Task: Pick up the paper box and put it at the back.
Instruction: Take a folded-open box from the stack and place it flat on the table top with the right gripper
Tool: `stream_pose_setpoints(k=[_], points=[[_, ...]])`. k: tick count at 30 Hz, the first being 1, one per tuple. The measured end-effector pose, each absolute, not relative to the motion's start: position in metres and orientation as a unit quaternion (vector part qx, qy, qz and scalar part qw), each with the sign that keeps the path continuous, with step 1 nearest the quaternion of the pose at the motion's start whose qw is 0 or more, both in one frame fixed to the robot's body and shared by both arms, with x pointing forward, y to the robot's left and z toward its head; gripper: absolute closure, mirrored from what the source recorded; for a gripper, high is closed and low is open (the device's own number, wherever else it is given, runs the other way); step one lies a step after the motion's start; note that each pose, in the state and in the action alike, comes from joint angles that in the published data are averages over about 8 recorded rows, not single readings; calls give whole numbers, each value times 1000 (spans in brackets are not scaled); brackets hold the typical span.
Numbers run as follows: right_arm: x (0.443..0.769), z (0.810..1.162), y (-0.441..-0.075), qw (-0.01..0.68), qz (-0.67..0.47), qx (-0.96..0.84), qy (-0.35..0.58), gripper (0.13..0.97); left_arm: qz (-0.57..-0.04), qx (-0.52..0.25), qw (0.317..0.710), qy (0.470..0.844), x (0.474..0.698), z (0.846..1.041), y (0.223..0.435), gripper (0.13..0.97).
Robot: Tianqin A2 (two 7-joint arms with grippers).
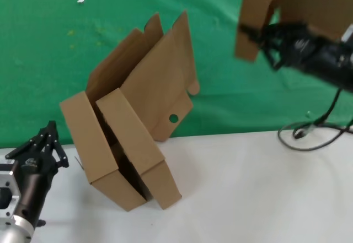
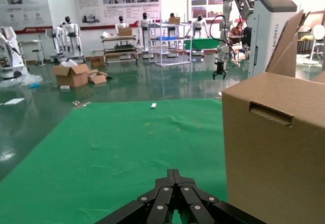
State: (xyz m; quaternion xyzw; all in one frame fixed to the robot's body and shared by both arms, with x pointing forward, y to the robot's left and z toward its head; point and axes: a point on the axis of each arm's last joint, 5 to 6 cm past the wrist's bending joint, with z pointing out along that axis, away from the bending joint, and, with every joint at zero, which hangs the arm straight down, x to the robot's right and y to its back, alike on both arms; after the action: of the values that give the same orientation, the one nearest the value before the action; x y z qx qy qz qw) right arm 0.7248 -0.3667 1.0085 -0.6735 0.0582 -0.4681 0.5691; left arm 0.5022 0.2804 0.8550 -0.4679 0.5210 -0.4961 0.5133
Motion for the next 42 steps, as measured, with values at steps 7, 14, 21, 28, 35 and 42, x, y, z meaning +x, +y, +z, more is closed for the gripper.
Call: stream_pose_setpoints(k=[7,14,21,28,35,42], points=[[740,1050,-381,433,-608,-664,50,942,-496,-468,513,521,502,855,280,922],[747,1078,-371,328,-670,-665,-18,942,-496,-468,513,521,502,855,280,898],[758,1089,-342,239,-660,-702,-121,942,-496,-468,513,521,502,855,280,805],[769,1073,-325,161,-639,-738,-146,942,-496,-468,513,521,502,855,280,677],[765,1042,-344,82,-605,-779,-141,942,-496,-468,513,521,502,855,280,527],[750,1017,-382,34,-563,-816,-126,942,-496,-468,513,521,502,855,280,380]])
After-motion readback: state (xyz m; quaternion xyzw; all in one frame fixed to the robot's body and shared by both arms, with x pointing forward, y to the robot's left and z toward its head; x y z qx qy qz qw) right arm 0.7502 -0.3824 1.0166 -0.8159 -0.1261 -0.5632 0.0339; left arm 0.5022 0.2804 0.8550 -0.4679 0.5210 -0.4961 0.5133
